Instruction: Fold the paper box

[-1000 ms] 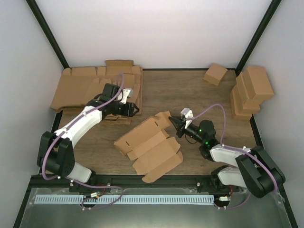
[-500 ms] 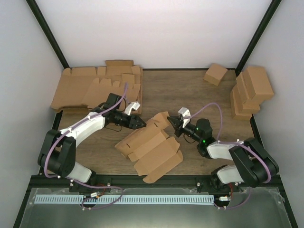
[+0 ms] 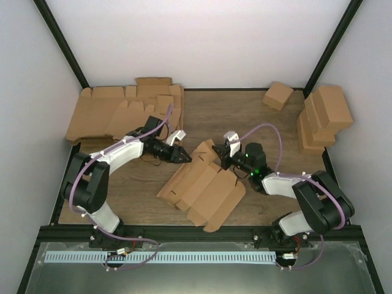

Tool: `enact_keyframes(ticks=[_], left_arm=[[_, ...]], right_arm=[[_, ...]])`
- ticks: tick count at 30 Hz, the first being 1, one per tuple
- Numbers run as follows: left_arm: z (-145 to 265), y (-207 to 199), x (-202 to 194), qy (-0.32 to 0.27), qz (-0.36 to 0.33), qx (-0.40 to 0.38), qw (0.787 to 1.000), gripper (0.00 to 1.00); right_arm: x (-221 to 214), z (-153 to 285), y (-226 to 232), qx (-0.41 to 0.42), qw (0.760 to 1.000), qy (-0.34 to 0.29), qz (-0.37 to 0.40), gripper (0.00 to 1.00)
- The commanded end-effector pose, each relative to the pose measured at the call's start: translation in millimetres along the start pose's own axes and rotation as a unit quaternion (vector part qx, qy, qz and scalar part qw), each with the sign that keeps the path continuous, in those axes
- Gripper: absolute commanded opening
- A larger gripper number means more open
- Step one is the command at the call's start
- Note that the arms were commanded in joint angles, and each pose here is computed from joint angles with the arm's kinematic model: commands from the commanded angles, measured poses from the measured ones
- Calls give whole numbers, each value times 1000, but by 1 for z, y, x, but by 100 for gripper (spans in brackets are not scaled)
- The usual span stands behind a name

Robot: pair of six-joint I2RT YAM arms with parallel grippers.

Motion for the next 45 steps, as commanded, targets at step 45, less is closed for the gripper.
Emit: enact_keyframes(ticks=[45], left_arm=[[75,-44,-16,-138,-153,284,936,43]], right_arm=[[40,4,30,-18,991,-106,78,1]])
Point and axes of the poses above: each gripper's point midway between its finger pads, its own z axis back along the fingers, its own y axis along the line the jaws close on, x = y × z, the point moved 6 cm from there along z, back along the fingers, and after that the axes turned 4 degrees about z, right-handed, at the moved point
